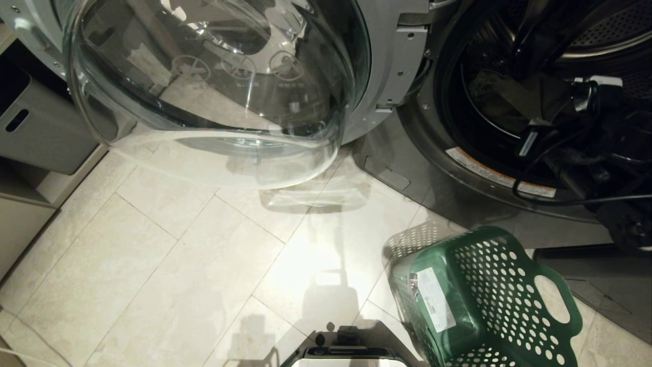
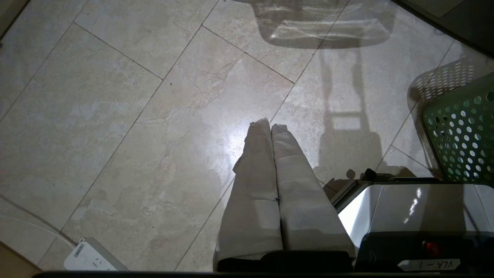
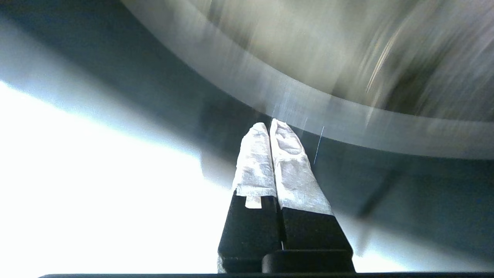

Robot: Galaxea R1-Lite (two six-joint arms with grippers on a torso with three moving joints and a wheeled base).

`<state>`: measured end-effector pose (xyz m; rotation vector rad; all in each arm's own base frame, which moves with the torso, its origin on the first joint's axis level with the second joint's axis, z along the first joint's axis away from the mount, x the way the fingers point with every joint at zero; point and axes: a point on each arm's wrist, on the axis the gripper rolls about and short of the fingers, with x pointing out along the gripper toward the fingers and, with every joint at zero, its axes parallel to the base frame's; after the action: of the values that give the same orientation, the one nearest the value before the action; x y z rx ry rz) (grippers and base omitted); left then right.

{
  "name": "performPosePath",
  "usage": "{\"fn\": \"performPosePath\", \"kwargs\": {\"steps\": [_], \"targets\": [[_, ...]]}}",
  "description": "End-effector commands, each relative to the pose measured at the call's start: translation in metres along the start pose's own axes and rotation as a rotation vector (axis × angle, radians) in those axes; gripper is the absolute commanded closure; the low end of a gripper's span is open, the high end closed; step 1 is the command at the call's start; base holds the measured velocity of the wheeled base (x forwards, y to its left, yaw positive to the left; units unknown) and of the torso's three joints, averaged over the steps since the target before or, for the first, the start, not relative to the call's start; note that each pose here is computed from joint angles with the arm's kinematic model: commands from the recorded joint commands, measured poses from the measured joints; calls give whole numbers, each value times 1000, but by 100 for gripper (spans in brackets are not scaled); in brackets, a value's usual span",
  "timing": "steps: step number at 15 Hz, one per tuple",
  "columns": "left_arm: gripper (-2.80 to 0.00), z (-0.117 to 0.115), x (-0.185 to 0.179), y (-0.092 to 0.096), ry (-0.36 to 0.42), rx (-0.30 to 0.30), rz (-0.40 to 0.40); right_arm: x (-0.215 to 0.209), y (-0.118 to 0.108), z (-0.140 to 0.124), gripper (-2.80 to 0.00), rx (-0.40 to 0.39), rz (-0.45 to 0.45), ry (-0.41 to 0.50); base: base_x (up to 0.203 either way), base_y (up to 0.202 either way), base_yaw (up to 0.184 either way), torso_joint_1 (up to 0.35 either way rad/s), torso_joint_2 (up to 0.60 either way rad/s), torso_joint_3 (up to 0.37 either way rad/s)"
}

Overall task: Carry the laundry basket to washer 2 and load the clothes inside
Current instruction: Close the washing machine door with the left hand

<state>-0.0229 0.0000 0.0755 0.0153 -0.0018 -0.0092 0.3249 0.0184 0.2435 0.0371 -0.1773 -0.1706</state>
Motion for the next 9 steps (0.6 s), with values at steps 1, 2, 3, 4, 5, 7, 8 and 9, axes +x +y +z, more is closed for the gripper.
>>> {"fn": "performPosePath", "kwargs": {"steps": [1,2,3,4,5,7,8,9], "targets": [[0,0,0,0,1,0,0,-58,-10,8,0,-9,133,92,0,0,0,0,0,0],[0,0,0,0,0,0,0,-86,-14,4,0,-19,219,142,0,0,0,0,0,0],[0,0,0,0,0,0,0,-111,-17,-4,0,-39,272,188,0,0,0,0,0,0],[0,0,0,0,2,0,0,-133,-22,-8,0,-70,304,207,0,0,0,0,0,0],[0,0,0,0,3,0,0,-151,-27,-7,0,-107,316,195,0,0,0,0,0,0],[0,0,0,0,1,0,0,-188,-36,-11,0,-188,329,217,0,0,0,0,0,0],[0,0,0,0,2,0,0,-208,-42,-18,0,-220,339,249,0,0,0,0,0,0],[0,0,0,0,2,0,0,-230,-48,-28,0,-252,350,281,0,0,0,0,0,0]]}}
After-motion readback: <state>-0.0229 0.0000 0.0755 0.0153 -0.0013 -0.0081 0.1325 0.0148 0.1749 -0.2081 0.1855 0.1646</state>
